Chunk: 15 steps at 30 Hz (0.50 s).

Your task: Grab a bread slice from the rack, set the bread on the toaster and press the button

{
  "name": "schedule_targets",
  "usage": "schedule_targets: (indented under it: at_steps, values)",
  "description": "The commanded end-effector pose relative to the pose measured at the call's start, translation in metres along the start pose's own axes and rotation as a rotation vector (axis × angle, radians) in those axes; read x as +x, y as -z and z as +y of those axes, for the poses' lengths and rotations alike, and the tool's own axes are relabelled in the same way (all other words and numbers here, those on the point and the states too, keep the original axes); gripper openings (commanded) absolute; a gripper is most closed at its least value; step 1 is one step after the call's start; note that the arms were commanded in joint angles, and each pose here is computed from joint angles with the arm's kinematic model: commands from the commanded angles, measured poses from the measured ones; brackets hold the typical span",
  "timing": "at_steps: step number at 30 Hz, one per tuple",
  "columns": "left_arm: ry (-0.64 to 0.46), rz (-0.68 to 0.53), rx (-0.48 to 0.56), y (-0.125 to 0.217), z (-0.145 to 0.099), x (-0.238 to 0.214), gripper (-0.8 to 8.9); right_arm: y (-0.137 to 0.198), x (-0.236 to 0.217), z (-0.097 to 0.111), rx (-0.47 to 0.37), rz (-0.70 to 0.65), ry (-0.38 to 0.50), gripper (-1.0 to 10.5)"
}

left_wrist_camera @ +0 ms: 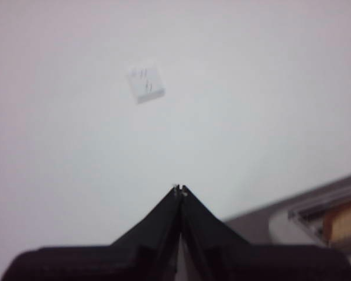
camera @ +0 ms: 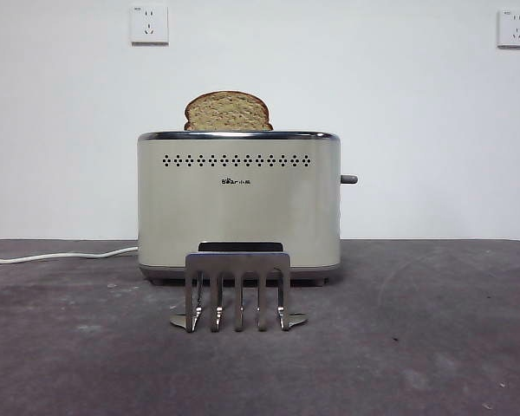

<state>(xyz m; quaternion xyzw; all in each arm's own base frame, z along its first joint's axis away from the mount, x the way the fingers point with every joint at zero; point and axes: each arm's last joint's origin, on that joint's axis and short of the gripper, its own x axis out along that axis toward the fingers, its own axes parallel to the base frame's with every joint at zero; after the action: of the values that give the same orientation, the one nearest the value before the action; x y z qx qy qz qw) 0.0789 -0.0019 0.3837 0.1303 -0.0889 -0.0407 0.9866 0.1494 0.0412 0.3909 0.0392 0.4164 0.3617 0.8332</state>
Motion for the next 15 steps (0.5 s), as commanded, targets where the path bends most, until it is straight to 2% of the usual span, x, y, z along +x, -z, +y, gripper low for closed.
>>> schedule_targets:
  at_steps: [1,8,15]
  values:
    - [-0.01,0.044,-0.021,0.044,-0.01,-0.005,-0.04,0.001,0.002,-0.001,-0.007,0.004,0.001,0.0]
    - [-0.019,0.127,-0.06,0.121,-0.029,-0.012,-0.03,0.001,0.002,-0.001,-0.007,0.004,0.001,0.0]
    - [-0.001,0.206,-0.071,0.171,-0.043,-0.016,-0.03,0.001,0.002,-0.001,-0.007,0.004,0.001,0.0]
